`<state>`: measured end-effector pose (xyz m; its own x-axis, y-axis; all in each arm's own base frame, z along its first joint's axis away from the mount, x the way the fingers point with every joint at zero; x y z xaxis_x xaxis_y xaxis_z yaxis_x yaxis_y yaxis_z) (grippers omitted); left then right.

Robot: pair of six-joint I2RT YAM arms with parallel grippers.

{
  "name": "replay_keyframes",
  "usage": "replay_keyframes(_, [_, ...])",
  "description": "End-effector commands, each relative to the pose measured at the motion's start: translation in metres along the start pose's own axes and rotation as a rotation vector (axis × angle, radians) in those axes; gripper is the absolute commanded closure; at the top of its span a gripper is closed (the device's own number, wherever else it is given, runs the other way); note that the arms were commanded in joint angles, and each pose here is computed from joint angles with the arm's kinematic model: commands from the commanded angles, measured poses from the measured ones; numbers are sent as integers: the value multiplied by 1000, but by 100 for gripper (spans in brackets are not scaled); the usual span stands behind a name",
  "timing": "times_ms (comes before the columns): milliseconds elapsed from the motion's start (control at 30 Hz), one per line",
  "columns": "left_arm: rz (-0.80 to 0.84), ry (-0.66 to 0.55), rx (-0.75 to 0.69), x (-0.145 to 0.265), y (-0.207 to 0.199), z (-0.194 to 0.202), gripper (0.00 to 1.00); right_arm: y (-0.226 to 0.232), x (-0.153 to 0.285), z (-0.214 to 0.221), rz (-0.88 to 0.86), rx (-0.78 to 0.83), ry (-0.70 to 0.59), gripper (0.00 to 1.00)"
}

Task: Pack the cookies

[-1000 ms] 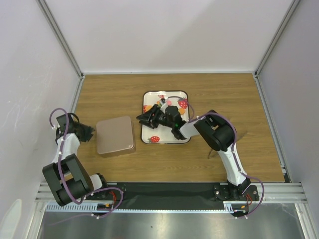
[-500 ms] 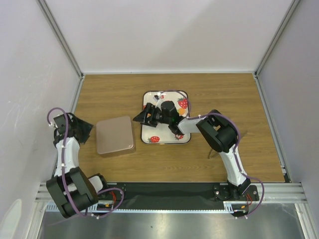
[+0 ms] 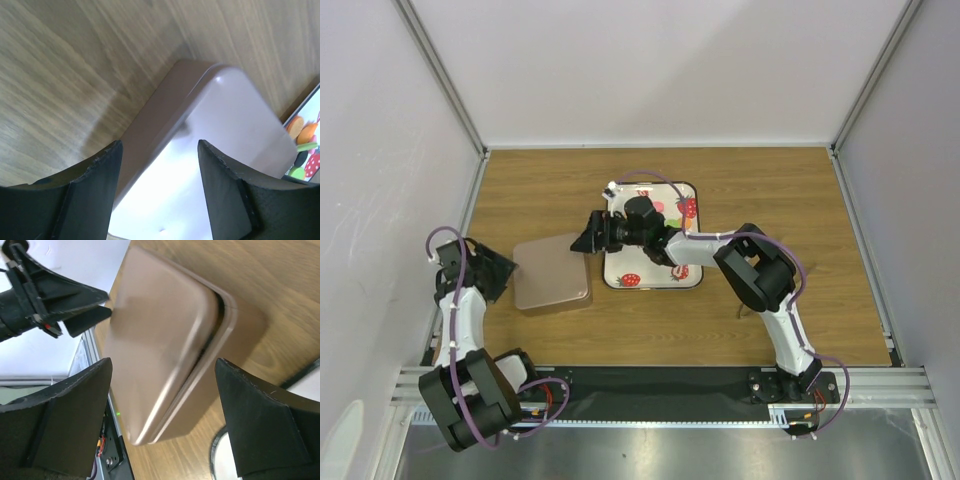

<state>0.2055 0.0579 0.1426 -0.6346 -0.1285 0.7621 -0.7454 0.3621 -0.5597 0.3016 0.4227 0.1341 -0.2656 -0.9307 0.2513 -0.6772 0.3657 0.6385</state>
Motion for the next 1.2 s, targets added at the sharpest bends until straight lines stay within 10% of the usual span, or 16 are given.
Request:
replay_keyframes(0, [34, 16, -45, 3, -1, 6, 32, 24, -4, -22, -48, 91, -20, 11])
replay_keyframes(1167, [58, 66, -104, -10, -31, 1, 37, 10, -29, -5, 151, 101, 114, 25])
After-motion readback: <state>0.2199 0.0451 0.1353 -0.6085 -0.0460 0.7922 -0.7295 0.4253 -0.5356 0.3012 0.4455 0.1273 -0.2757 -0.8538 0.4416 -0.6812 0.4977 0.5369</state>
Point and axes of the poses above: each gripper's point midway between its finger pads, its own x axis back along the fingers, its own y axis along the line the jaws close on, z = x × y, the point moved 8 cm from there along x, back along the fingers, and after that the axes turned 11 degrees about x, right-handed, at the moved point
